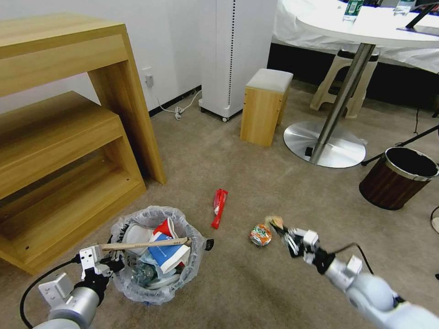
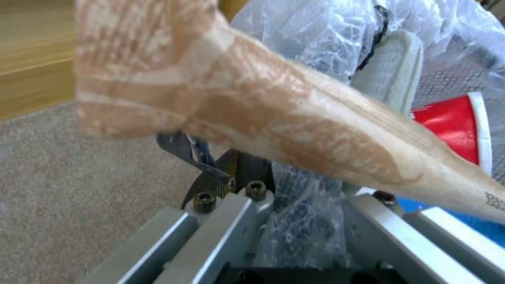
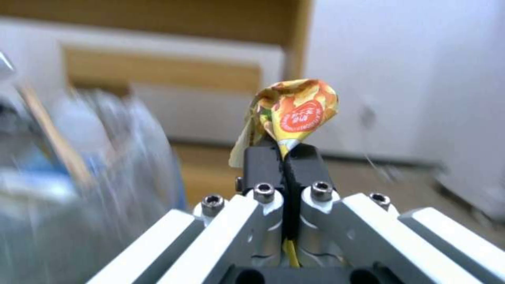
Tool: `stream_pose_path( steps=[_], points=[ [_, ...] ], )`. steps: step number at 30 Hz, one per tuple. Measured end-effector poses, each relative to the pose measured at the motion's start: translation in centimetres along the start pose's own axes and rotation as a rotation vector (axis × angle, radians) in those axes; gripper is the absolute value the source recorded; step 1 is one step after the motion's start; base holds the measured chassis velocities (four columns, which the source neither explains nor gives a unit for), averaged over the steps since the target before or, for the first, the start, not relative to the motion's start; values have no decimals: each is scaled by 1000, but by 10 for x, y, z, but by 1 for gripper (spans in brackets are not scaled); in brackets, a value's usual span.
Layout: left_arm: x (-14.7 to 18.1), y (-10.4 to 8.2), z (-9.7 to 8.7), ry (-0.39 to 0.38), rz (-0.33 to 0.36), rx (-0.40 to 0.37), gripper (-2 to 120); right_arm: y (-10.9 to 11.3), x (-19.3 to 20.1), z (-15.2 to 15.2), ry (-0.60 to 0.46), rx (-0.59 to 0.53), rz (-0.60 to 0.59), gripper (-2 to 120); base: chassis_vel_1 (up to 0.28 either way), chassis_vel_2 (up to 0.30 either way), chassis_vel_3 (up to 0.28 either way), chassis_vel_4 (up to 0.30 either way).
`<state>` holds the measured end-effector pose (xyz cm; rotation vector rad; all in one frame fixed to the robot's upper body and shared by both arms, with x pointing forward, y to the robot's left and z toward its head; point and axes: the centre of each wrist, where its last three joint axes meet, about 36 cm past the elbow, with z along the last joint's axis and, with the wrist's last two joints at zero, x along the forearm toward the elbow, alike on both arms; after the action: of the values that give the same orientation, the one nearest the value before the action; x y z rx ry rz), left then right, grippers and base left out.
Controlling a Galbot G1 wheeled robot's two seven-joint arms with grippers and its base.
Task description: Pick up the trash bin and place the garbage on the floor into it.
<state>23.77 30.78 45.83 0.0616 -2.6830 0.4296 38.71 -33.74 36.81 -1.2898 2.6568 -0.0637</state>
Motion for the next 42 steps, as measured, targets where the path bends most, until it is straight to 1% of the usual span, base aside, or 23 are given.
stream_pose_path(
  steps=[1,2,4,6,8,9,10,11,13,14,17,18,21,22,25,29,33,34,37,42],
  points=[
    [1,-1,-1,0,4,-1,1,-3,-22,-15,-50,-12,-44,0,0,0,0,0],
    [1,-1,-1,0,4,-1,1,-3,-22,-15,-50,-12,-44,0,0,0,0,0],
    [4,-3,-3,0,8,-3,1,-2,-49,-33,-96,-53,-105,0,0,0,0,0],
    [4,-4,-3,0,9,-3,1,-1,-54,-36,-101,-64,-118,0,0,0,0,0],
    [4,-5,-5,4,13,-6,1,2,-72,-48,-123,-105,-179,0,0,0,0,0],
    [3,-5,-6,10,20,-12,1,3,-93,-59,-133,-127,-253,0,0,0,0,0],
    [3,-5,-6,10,20,-12,1,3,-93,-59,-133,-127,-253,0,0,0,0,0],
    [3,-6,-6,11,21,-12,1,4,-104,-60,-136,-131,-286,0,0,0,0,0],
    [4,-7,-7,11,22,-11,1,10,-121,-56,-131,-150,-337,0,0,0,0,0],
    [4,-7,-7,11,22,-11,1,10,-121,-56,-131,-150,-337,0,0,0,0,0],
    [6,-10,-9,8,26,-6,1,24,-155,-43,-113,-201,-403,0,0,0,0,0],
    [6,-10,-9,8,26,-6,1,24,-155,-43,-113,-201,-403,0,0,0,0,0],
    [9,-12,-10,5,28,-1,1,25,-188,-33,-94,-196,-443,0,0,0,0,0],
    [9,-12,-10,5,28,-1,1,25,-188,-33,-94,-196,-443,0,0,0,0,0],
    [12,-13,-11,2,26,3,1,30,-219,-20,-65,-189,-458,0,0,0,0,0],
    [14,-14,-12,-1,24,3,1,35,-232,-11,-45,-188,-466,0,0,0,0,0],
    [16,-13,-13,-6,19,6,1,48,-247,-1,-11,-195,-485,0,0,0,0,0],
    [16,-13,-13,-6,19,6,1,48,-247,-1,-11,-195,-485,0,0,0,0,0],
    [17,-14,-13,-8,19,11,1,59,-257,1,0,-202,-520,0,0,0,0,0],
    [16,-14,-13,-11,19,12,1,65,-258,1,15,-211,-552,0,0,0,0,0]
  ],
)
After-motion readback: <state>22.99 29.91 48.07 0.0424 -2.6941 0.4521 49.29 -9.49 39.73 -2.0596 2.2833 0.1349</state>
